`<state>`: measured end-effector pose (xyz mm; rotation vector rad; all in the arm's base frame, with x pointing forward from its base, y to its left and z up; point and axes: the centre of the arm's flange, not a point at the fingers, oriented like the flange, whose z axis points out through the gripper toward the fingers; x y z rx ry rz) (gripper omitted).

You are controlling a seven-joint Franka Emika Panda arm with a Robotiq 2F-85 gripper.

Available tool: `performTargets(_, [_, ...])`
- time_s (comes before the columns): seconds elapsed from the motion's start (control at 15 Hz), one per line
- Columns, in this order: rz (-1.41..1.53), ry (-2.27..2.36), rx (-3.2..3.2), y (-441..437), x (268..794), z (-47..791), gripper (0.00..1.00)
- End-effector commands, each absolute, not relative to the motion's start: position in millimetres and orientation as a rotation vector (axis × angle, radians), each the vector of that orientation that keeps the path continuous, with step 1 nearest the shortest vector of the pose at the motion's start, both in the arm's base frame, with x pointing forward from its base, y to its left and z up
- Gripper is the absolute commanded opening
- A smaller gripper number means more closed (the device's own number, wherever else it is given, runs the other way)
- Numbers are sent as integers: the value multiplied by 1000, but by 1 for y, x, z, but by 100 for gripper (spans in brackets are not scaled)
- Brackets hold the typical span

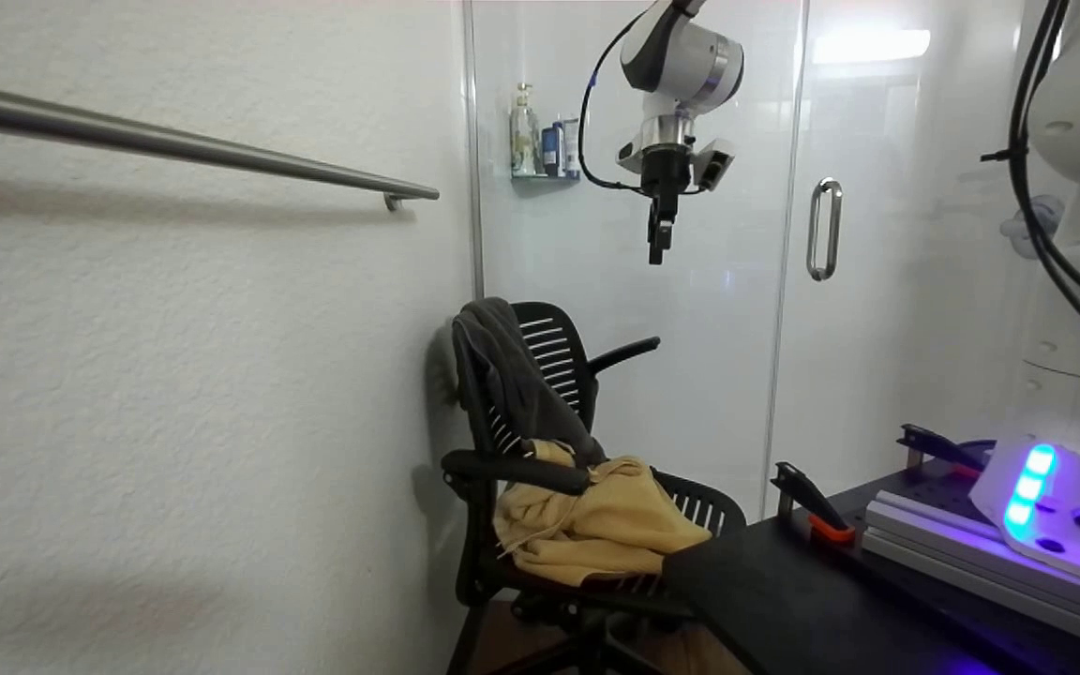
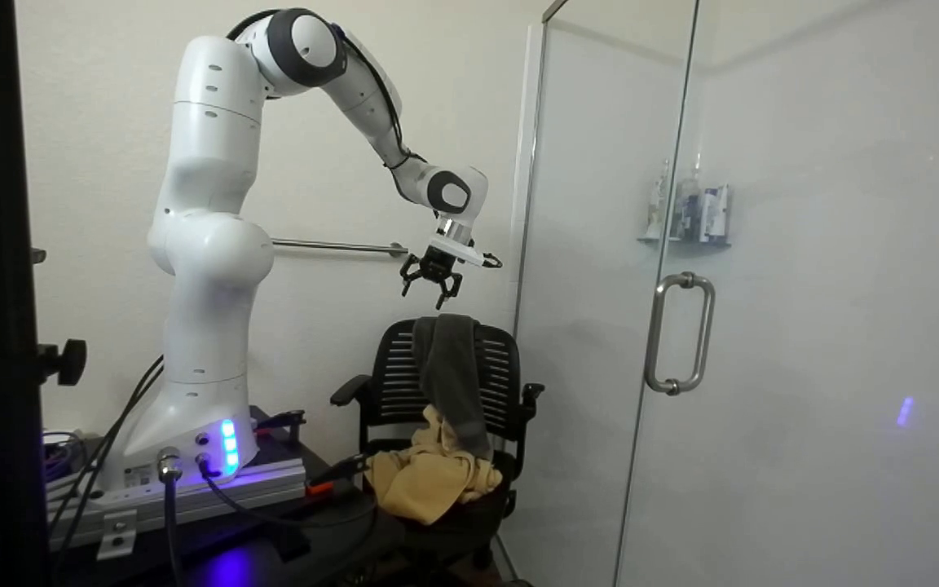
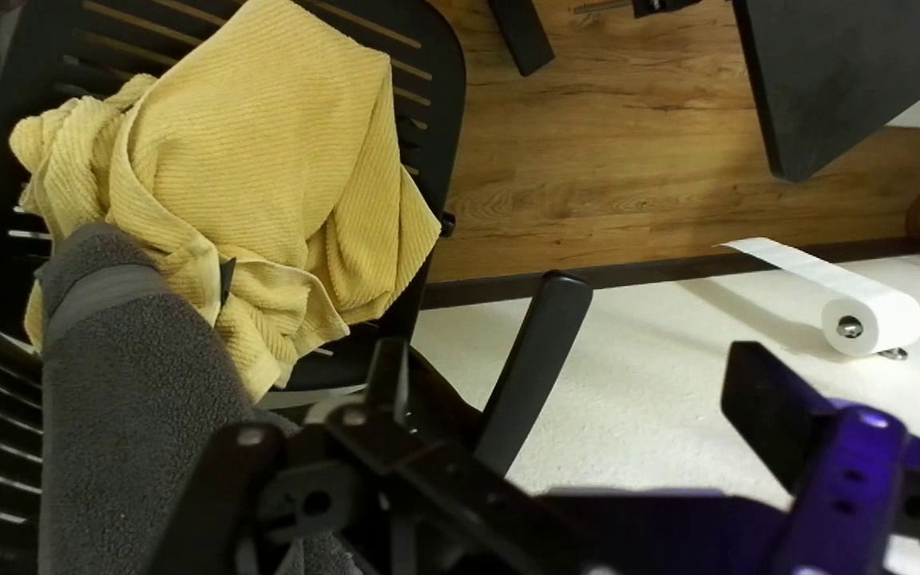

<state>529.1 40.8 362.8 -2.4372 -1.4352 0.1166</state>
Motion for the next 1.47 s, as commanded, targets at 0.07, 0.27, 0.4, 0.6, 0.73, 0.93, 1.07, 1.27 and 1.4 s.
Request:
performTargets(0.07, [56, -1590, -2244, 18, 566, 338, 100])
performTargets(0.27, [26, -1751, -2086, 11, 599, 322, 100])
performTargets(0.4, [-3, -1742, -2057, 15, 613, 311, 100])
performTargets(0.6, [-45, -1602, -2162, 39, 618, 288, 100])
performTargets(0.73, [-99, -1450, -2251, 58, 618, 275, 100])
performTargets(0.93, [-182, -1273, -2391, 79, 625, 253, 100])
performTargets(1.07, [-180, -1173, -2472, 85, 627, 246, 100])
performTargets(1.27, [-149, -1175, -2461, 85, 629, 247, 100])
performTargets(1.4, [-152, -1168, -2456, 86, 635, 242, 100])
